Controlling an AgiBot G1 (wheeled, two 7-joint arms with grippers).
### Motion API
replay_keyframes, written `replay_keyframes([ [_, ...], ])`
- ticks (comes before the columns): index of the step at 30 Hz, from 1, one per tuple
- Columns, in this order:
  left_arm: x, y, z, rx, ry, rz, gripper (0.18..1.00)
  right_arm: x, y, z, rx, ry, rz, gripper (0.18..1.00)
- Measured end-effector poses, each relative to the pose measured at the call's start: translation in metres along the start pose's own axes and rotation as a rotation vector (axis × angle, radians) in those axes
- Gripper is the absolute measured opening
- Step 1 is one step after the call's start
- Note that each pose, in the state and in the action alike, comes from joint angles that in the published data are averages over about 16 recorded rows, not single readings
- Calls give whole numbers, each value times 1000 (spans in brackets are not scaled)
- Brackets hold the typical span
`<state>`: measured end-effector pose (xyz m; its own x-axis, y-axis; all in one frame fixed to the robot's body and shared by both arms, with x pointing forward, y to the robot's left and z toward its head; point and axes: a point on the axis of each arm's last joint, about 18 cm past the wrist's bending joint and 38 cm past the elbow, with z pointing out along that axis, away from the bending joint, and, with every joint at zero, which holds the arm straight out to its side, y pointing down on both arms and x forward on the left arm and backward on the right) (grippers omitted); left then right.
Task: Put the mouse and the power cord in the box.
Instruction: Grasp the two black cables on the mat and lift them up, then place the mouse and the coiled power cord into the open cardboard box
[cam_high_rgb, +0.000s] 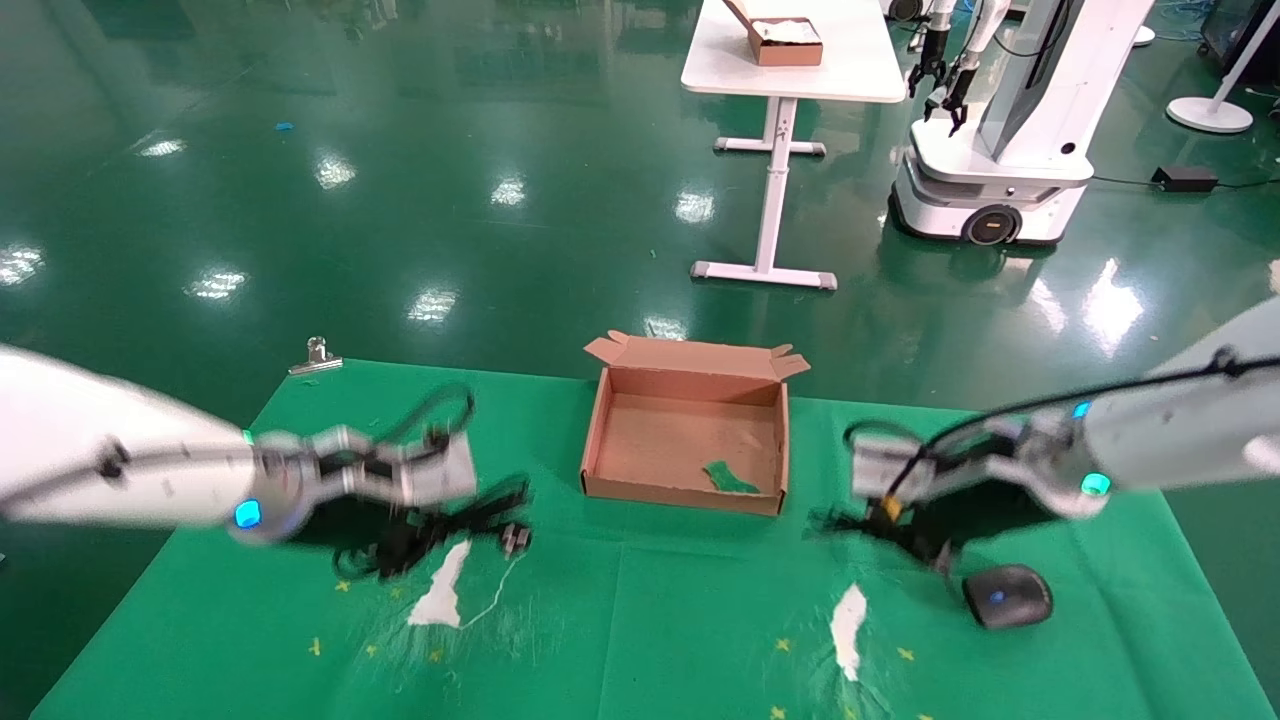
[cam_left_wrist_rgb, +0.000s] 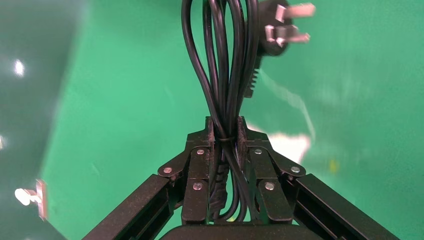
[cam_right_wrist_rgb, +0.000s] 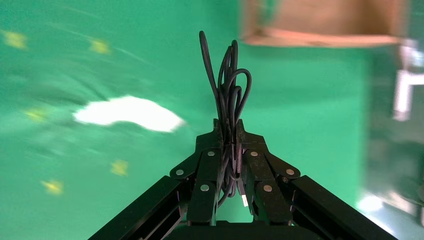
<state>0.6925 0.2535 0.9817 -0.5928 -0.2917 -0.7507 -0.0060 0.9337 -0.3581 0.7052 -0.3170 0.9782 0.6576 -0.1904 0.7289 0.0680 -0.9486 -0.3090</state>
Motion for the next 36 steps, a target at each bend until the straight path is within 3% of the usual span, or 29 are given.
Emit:
replay_keyframes([
  [9,-18,-85,-15,197,-54,52,265,36,10,-48,-32,158,14,219],
  [18,-10,-158,17,284,-211,214,265,52,18,-97,-65,267,31,219],
  [27,5,-178,51,289,-359,348,264,47,19,-128,-84,317,29,218],
  [36,10,-181,60,282,-391,370,283,41,17,-140,-73,341,22,218],
])
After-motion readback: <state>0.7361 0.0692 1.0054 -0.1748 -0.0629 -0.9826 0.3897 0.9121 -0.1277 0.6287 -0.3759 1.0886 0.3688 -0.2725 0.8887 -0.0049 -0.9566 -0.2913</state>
